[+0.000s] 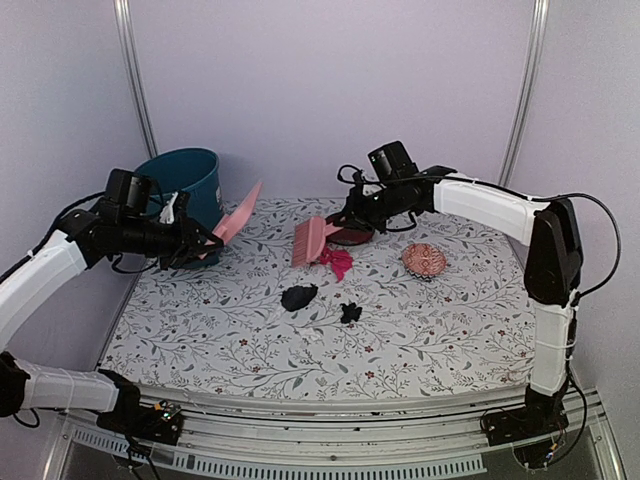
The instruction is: Sweep away the paper scraps from the table
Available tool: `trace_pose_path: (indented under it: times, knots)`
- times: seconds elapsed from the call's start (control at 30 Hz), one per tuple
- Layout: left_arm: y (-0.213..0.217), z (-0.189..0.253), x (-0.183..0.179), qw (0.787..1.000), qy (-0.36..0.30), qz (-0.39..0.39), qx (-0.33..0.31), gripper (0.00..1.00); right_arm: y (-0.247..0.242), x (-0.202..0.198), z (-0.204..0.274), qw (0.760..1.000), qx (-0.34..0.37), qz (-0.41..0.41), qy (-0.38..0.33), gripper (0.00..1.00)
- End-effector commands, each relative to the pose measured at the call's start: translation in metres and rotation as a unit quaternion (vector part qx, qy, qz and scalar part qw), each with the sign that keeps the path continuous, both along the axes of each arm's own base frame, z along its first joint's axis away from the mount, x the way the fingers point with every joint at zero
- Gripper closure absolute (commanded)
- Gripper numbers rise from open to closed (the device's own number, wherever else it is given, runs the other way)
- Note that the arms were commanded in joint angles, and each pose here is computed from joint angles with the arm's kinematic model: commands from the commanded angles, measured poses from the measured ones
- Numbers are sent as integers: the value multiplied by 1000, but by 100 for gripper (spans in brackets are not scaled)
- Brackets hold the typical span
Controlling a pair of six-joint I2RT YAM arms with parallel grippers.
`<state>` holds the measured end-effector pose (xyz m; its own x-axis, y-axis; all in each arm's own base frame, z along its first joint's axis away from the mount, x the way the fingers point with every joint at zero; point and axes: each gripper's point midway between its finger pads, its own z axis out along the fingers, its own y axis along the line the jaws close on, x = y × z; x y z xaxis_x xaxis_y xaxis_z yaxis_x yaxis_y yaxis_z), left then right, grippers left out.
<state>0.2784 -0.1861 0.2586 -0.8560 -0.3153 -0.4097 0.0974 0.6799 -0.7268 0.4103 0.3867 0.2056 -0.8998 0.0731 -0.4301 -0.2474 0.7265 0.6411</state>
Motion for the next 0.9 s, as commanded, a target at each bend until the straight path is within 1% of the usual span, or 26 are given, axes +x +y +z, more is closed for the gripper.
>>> trace_pose_path:
  times: [0.0, 0.1, 0.17, 0.3, 0.4, 0.5, 0.67, 0.8, 0.87]
  knots:
    - [0, -13, -20, 999, -1, -19, 50, 96, 18, 43, 3, 992, 108, -57, 35, 99]
    - [-3, -16, -30, 998, 4, -30, 62, 96, 14, 56, -28, 985, 118, -97, 83, 99]
    - [-3, -17, -34, 997, 7, -34, 68, 96, 8, 63, -43, 980, 124, -118, 101, 99]
    - [-3, -22, -43, 996, 12, -43, 74, 96, -11, 61, -70, 972, 113, -160, 128, 99]
    - [-3, -26, -47, 996, 14, -48, 76, 96, -24, 41, -92, 961, 114, -185, 173, 99]
    - [-3, -31, -47, 995, 17, -53, 82, 96, -40, 9, -114, 947, 109, -202, 225, 99]
    - [-8, -38, -42, 994, 17, -66, 89, 96, -72, -44, -127, 932, 99, -224, 266, 99]
    - [-10, -53, -40, 992, 25, -77, 101, 95, -100, -78, -108, 930, 103, -239, 258, 98]
    - [-10, -64, -40, 990, 32, -82, 114, 95, -102, -82, -84, 942, 119, -220, 225, 98]
